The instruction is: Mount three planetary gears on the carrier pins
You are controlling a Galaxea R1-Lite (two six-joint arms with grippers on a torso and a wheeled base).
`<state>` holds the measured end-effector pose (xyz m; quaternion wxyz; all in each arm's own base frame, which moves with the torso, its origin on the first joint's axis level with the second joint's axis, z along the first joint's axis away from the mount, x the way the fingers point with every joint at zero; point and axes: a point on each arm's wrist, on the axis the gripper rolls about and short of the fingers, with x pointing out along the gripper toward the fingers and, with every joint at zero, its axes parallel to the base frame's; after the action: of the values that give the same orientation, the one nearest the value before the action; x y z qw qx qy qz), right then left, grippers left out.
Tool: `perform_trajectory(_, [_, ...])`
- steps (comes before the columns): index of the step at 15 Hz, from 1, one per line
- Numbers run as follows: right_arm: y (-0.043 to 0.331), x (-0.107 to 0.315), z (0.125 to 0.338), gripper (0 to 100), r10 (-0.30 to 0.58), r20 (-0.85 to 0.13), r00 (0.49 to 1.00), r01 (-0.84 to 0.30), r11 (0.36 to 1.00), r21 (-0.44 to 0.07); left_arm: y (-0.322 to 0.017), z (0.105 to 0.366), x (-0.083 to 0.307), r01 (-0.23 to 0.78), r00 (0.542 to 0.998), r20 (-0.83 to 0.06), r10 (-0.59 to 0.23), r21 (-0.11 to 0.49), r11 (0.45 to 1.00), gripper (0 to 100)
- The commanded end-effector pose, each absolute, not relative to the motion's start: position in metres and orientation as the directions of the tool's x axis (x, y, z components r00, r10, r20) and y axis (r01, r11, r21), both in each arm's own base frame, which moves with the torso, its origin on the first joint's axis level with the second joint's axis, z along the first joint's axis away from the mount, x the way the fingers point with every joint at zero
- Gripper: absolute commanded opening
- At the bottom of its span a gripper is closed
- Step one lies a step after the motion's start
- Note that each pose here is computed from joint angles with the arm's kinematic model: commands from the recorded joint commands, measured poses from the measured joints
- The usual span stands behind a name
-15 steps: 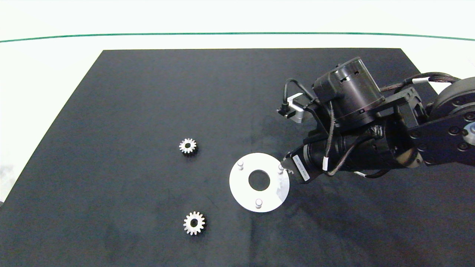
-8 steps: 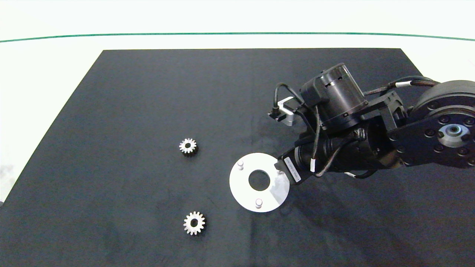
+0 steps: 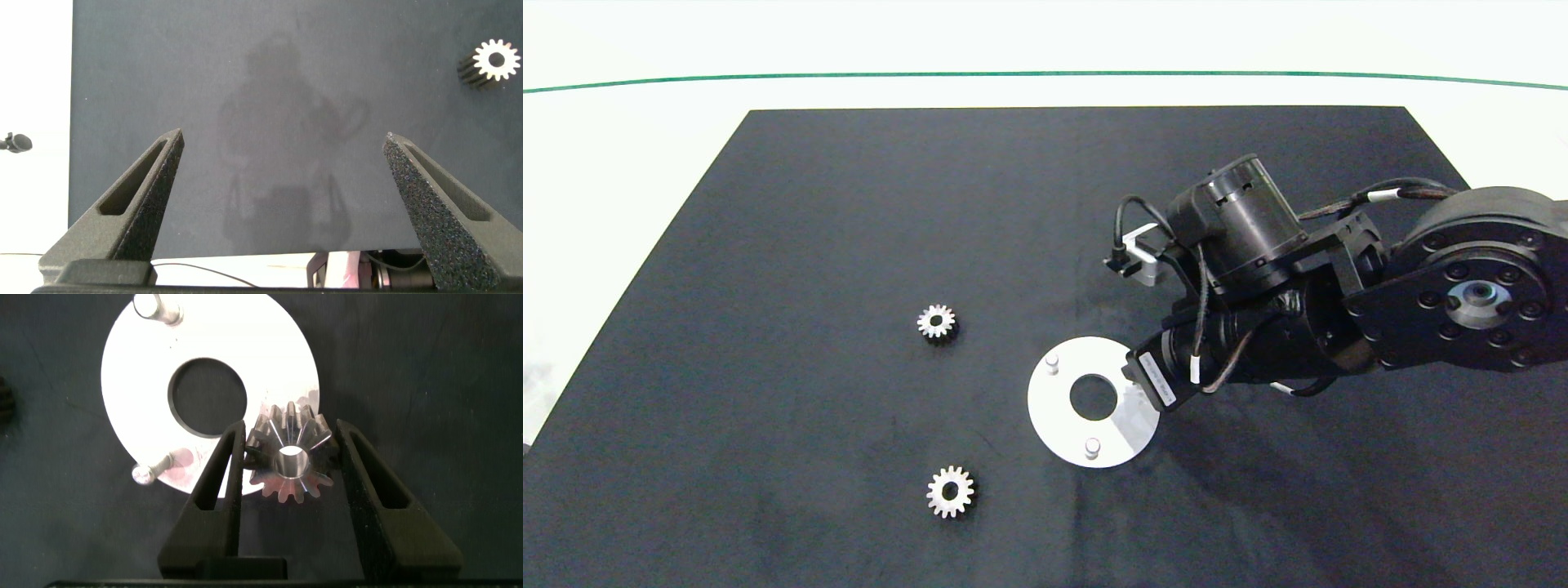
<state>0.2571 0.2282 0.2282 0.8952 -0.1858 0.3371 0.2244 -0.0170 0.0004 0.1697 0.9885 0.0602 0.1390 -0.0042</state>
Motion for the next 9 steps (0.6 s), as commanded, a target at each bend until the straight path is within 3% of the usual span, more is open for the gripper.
perform_trajectory(1, [0.2298,0.2604,0.227,0,0.272,-0.688,0.672,-0.525,0.831,-0.184,0.0004,0.1697,-0.0167,0.025,0.96,-0.278,0.009,0.118,0.993,100])
perform_trajectory(9, [0.2328,0.2629,0.2294,0,0.277,-0.683,0.676,-0.525,0.832,-0.182,0.0004,0.1695,-0.0167,0.026,0.96,-0.28,0.008,0.118,0.993,100])
